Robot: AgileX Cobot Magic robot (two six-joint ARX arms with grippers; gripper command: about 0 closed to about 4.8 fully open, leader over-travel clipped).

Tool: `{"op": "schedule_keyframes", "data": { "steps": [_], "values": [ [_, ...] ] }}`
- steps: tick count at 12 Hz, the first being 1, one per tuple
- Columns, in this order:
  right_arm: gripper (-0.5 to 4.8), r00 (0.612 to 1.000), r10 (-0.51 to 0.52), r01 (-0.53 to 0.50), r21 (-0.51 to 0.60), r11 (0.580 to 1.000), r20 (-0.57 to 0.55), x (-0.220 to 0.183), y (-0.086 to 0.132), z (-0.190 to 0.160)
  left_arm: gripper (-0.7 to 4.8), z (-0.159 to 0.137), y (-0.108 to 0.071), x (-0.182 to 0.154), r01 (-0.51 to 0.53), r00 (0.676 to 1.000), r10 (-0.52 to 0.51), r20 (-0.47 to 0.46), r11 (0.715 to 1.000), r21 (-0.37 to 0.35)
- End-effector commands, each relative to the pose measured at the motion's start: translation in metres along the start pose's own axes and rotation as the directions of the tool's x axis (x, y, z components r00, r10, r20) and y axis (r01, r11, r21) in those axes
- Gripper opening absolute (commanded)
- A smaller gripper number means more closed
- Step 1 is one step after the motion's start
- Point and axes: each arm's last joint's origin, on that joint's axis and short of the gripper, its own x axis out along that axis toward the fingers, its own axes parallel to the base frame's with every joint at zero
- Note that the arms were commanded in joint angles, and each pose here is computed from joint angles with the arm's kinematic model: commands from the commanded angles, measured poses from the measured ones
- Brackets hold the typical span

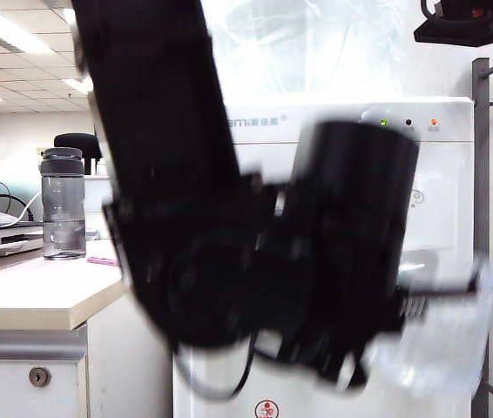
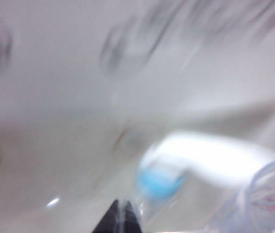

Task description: Pick up the plastic mug from the left desk, go to the cold water outlet of the water dispenser, press the vertical switch to get some water, then put the mug back on the desk.

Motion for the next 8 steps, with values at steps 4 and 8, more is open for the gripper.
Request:
{"op": "schedule_keyframes", "data": {
  "steps": [4, 8],
  "values": [
    [-0.01, 0.999, -0.027, 0.027, 0.001, 1.0, 0.018, 0.0, -0.002, 0.004, -0.05, 0.025, -0.008, -0.004, 0.022, 0.997, -0.016, 0.074, 0.996, -0.086],
    [-0.01, 0.996, -0.088, 0.088, -0.003, 0.996, 0.014, -0.001, -0.006, 0.004, -0.05, 0.049, -0.011, -0.009, 0.037, 0.993, -0.024, 0.111, 0.992, -0.118]
  ]
}}
